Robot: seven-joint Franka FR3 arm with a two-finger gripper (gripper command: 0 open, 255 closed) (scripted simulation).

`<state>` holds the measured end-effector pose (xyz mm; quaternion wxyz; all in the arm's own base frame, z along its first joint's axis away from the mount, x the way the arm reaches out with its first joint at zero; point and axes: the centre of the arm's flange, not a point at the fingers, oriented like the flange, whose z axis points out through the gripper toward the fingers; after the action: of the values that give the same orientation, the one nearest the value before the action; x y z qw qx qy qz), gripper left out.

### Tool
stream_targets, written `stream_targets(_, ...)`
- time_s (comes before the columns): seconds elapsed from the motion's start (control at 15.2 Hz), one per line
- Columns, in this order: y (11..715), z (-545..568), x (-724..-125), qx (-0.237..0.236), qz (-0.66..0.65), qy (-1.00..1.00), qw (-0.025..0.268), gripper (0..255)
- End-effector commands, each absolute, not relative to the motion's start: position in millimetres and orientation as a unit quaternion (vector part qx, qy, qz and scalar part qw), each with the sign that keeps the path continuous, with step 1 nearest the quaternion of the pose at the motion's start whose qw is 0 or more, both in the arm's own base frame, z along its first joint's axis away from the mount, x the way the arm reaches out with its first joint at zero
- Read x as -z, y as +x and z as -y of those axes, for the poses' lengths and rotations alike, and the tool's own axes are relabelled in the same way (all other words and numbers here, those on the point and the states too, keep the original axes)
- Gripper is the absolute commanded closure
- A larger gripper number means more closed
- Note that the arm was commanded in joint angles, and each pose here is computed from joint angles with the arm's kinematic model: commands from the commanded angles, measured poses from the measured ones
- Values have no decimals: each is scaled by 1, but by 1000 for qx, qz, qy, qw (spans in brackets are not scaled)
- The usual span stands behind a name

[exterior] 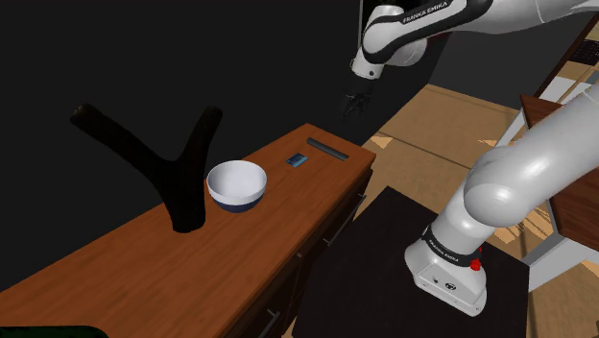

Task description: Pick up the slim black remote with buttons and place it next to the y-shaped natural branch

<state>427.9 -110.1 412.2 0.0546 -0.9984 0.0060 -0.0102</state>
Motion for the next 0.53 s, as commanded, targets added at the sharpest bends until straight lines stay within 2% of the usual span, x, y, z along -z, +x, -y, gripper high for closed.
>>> stream_targets(0.0,440,120,-391,8,-2,-999,52,0)
stream_targets(0.46,482,153,-315,-2,12,-999,44,0)
